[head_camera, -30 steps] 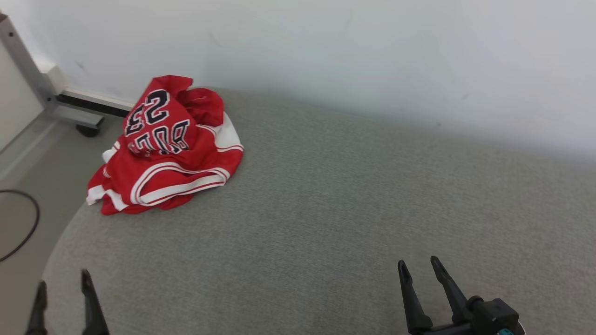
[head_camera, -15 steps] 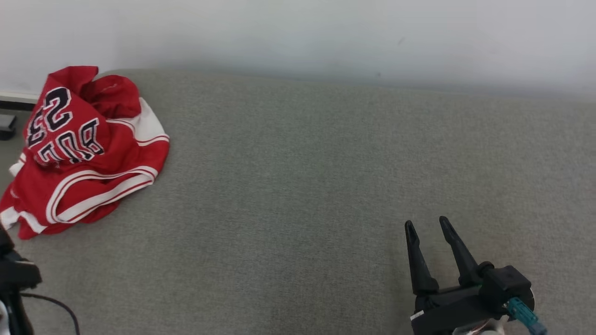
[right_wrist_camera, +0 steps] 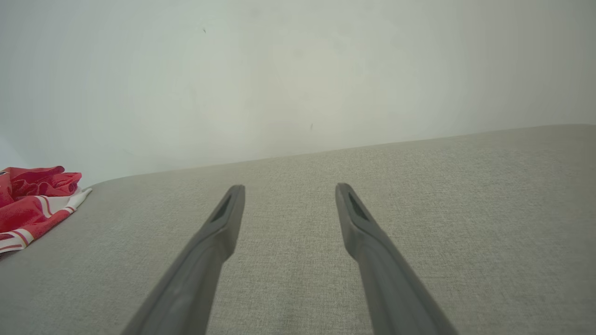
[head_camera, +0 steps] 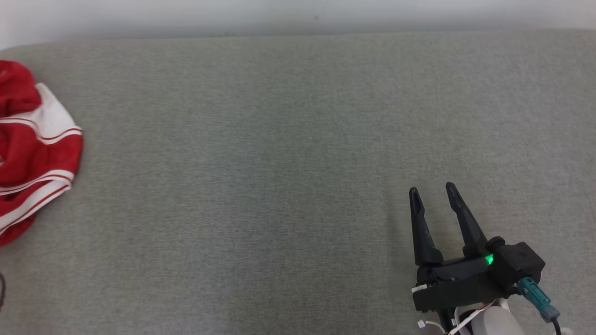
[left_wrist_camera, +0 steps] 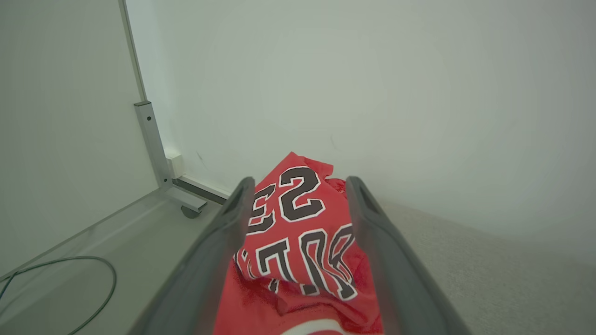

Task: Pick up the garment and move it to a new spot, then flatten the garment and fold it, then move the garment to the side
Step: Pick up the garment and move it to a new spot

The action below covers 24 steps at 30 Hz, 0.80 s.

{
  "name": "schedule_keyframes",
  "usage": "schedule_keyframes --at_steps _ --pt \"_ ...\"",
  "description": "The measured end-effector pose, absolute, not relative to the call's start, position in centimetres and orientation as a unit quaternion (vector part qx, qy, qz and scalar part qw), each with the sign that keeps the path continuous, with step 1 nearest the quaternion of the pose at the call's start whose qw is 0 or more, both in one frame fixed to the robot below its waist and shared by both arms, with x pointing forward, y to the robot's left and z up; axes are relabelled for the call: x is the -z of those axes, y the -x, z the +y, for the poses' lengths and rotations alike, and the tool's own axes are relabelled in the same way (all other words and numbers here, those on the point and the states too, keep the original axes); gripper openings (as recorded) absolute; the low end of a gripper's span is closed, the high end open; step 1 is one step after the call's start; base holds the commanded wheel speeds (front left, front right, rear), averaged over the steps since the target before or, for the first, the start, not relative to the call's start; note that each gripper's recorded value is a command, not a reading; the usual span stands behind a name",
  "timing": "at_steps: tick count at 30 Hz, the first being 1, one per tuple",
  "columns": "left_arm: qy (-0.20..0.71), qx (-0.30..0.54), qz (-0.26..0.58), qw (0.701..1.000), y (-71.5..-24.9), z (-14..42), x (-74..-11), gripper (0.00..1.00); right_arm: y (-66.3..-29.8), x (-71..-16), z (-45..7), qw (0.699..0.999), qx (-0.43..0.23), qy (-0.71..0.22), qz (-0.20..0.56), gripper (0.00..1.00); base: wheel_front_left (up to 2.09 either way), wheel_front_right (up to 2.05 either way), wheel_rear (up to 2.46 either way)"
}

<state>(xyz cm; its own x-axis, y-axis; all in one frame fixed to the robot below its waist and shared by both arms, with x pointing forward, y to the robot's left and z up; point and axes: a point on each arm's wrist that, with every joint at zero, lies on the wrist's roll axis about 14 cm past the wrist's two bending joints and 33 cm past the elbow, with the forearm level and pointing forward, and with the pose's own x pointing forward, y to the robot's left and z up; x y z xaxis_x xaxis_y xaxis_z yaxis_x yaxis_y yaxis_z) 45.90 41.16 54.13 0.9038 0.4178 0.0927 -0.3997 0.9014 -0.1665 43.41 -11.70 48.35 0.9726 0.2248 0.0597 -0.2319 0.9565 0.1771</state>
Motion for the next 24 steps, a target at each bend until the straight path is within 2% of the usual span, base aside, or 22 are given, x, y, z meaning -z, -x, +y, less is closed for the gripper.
schedule_keyframes --at_steps 8,15,19,24 --pt "0.073 -0.180 0.062 0.979 -49.1 40.6 -49.1 1.00 -43.5 -48.1 -13.6 0.993 -0.091 -0.077 -0.020 1.00 0.00 0.00 0.00" --pt "0.063 -0.172 0.159 0.970 -49.7 40.5 -45.9 1.00 -43.2 -48.0 -14.5 0.994 -0.080 -0.067 -0.018 1.00 0.00 0.00 0.00" --pt "0.065 -0.183 0.234 0.952 -48.9 41.2 -43.6 1.00 -43.1 -48.0 -14.9 0.995 -0.076 -0.059 -0.017 1.00 0.00 0.00 0.00" --pt "0.061 -0.184 0.248 0.949 -49.6 41.2 -43.3 1.00 -43.2 -47.6 -15.1 0.996 -0.073 -0.056 -0.014 1.00 0.00 0.00 0.00"
